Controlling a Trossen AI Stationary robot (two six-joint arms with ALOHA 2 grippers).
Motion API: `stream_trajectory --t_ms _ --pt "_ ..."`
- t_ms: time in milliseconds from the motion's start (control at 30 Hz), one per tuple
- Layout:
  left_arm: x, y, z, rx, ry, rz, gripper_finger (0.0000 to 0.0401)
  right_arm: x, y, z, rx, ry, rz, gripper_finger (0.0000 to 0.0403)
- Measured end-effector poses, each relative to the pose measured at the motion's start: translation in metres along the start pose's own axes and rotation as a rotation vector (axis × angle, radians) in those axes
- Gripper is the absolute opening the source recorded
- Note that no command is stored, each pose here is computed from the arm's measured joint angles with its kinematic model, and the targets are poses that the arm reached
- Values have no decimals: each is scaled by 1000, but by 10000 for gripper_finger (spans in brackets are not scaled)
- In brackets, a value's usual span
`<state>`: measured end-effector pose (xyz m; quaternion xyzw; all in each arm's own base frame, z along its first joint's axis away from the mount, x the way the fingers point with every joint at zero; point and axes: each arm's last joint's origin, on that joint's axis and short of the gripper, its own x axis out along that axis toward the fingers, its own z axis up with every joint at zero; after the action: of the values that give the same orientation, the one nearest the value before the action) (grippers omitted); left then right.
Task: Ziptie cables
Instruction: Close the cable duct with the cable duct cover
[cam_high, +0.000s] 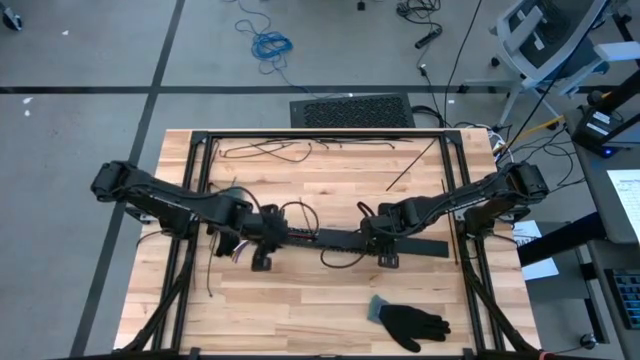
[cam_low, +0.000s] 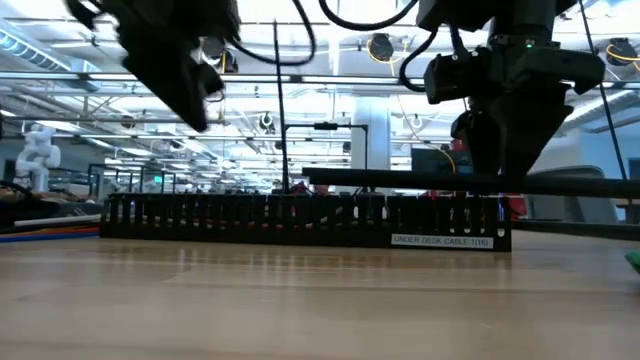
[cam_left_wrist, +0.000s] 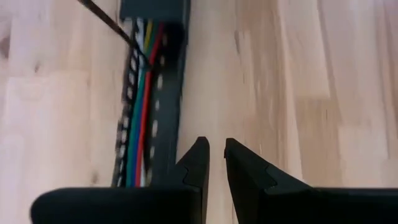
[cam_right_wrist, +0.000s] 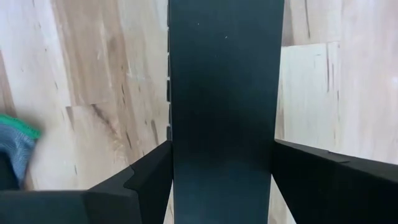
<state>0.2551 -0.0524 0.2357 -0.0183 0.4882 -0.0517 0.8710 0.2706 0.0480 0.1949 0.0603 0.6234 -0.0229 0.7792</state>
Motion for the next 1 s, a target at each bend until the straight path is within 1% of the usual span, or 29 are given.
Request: stream_trajectory --t_ms 67,100,167,267,333,367,433,467,567,633,667,767,800,867,933,1000 --pt "-13 -5 2 21 33 20 52 0 0 -1 -1 6 0 226" --pt "-22 -7 4 29 20 28 52 0 0 -1 -2 9 -1 226" --pt "-46 -11 14 38 -72 42 52 0 0 -1 -6 8 -2 226" --pt "-80 -15 27 55 -276 75 52 0 0 -1 -10 8 -2 226" --pt "-88 -14 31 105 -373 116 52 0 0 -1 -16 7 -1 226" --pt "-87 -12 31 133 -379 145 52 0 0 -1 -18 6 -1 226" --pt "-76 -8 28 173 -343 176 52 0 0 0 -19 3 0 226" --pt "-68 -5 30 183 -349 189 52 0 0 0 -20 1 0 226" --pt "-45 3 46 138 -461 189 52 0 0 0 -22 2 0 226" --pt "-29 5 53 131 -485 149 52 0 0 0 -21 2 0 226" --pt "-18 7 54 135 -461 134 52 0 0 0 -21 2 0 226" --pt "24 13 44 132 -310 121 52 0 0 -1 -19 5 0 226" --pt "34 15 43 128 -289 120 52 0 0 -1 -18 6 0 226" --pt "44 15 46 118 -306 97 52 0 0 -1 -2 10 1 226" --pt "49 13 51 112 -346 56 52 0 0 -2 5 16 2 226" --pt "51 12 52 112 -358 41 52 0 0 -1 8 13 2 226"
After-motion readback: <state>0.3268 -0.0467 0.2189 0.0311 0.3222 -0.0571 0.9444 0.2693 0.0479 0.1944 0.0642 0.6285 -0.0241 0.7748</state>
